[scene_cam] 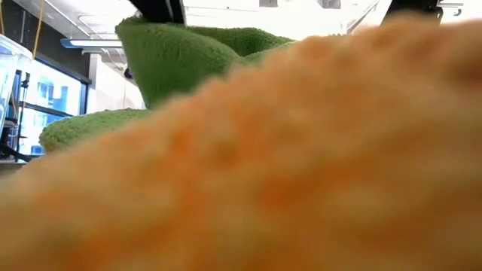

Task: Sort microfiber towel by color & place in baskets
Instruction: Put the green microfiber cloth into the left transparent bin

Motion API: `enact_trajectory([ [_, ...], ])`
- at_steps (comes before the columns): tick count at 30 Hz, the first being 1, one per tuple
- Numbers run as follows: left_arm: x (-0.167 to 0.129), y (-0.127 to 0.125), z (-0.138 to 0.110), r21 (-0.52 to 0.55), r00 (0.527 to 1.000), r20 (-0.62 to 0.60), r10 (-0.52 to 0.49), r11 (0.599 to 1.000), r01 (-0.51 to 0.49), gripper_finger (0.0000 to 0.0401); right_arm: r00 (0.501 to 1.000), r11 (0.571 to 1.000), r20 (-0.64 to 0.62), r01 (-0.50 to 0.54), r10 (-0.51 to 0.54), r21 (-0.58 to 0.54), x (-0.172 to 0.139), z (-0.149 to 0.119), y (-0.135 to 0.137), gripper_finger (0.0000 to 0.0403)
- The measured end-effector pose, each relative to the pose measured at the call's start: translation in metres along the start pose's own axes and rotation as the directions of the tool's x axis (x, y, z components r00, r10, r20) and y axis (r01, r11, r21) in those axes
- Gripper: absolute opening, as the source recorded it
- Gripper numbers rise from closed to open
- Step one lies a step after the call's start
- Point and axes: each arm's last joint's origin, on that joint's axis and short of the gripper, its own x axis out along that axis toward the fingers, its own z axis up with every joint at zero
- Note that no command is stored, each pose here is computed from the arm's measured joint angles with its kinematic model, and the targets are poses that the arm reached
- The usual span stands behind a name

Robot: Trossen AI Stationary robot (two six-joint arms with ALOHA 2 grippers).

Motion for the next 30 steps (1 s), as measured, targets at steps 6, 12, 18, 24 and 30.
enact_trajectory([
  [6,0.024,-0.003,-0.006,-0.043,0.995,-0.043,0.091,0.995,-0.093,0.0094,1.000,1.000,0.000,0.000,0.000,-0.004,0.000,0.000,0.000,0.0116],
  [12,0.032,-0.006,-0.008,-0.051,0.991,-0.051,0.120,0.991,-0.123,0.0084,1.000,1.000,-0.001,-0.002,0.002,-0.003,0.000,0.000,0.000,0.0116],
  [18,0.027,-0.006,-0.007,-0.128,0.996,-0.065,0.059,0.990,-0.067,0.0008,1.000,1.000,-0.001,-0.003,0.003,0.001,0.000,0.000,0.000,0.0116],
  [24,0.004,-0.006,-0.005,-0.151,0.999,-0.029,0.013,0.988,-0.017,0.0002,1.000,1.000,0.004,-0.010,0.010,-0.019,0.000,0.001,0.001,0.0116],
  [30,-0.027,-0.002,-0.003,-0.179,0.999,0.040,-0.007,0.984,0.014,0.0001,1.000,1.000,0.011,-0.019,0.019,-0.013,0.000,0.002,0.002,0.0116],
])
